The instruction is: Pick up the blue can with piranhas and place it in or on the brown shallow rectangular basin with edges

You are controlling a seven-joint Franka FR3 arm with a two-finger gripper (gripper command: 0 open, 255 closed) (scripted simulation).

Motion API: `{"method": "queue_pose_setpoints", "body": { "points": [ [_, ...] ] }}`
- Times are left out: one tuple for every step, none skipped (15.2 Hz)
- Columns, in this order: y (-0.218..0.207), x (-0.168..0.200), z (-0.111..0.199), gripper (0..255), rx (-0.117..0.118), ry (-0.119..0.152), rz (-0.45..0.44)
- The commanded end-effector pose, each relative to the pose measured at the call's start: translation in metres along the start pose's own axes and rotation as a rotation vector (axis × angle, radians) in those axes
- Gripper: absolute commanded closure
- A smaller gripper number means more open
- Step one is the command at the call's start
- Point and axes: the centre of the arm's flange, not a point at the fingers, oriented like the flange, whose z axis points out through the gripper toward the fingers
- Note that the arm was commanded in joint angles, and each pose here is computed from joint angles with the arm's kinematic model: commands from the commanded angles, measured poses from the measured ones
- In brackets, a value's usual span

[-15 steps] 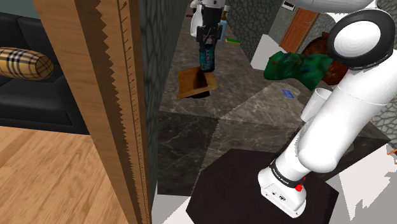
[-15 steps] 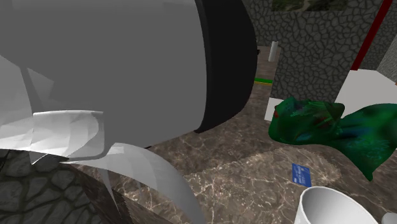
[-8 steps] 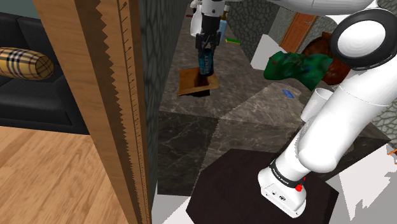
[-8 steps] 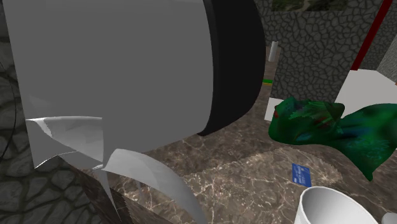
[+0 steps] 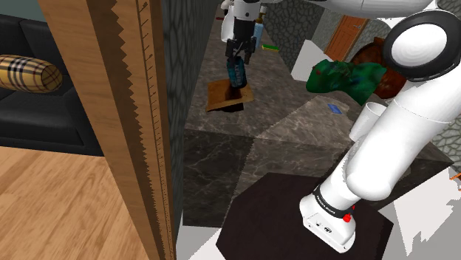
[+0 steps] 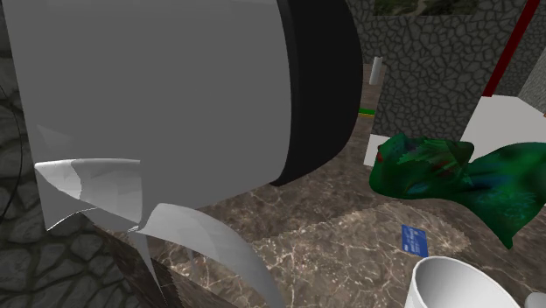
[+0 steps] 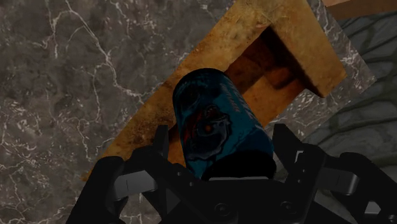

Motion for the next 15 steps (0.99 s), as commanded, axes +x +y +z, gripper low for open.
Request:
{"method": "queue_pose_setpoints", "body": {
  "points": [
    [0.0, 0.0, 0.001, 0, 0.0, -0.002, 0.0],
    [0.0, 0.0, 0.001, 0, 0.0, -0.002, 0.0],
    [-0.001, 0.0, 0.001, 0, 0.0, -0.002, 0.0],
    [0.001, 0.0, 0.001, 0, 0.0, -0.002, 0.0],
    [0.001, 0.0, -0.012, 0, 0.0, -0.002, 0.0],
    [0.001, 0.0, -0.026, 0, 0.0, -0.002, 0.0],
    [0.001, 0.0, -0.039, 0, 0.0, -0.002, 0.0],
    [0.001, 0.0, -0.049, 0, 0.0, -0.002, 0.0],
    [0.001, 0.0, -0.049, 0, 0.0, -0.002, 0.0],
    [0.001, 0.0, -0.049, 0, 0.0, -0.002, 0.0],
    [0.001, 0.0, -0.049, 0, 0.0, -0.002, 0.0],
    [0.001, 0.0, -0.049, 0, 0.0, -0.002, 0.0],
    [0.001, 0.0, -0.049, 0, 0.0, -0.002, 0.0],
    [0.001, 0.0, -0.049, 0, 0.0, -0.002, 0.0],
    [0.001, 0.0, -0.049, 0, 0.0, -0.002, 0.0]
  ]
}}
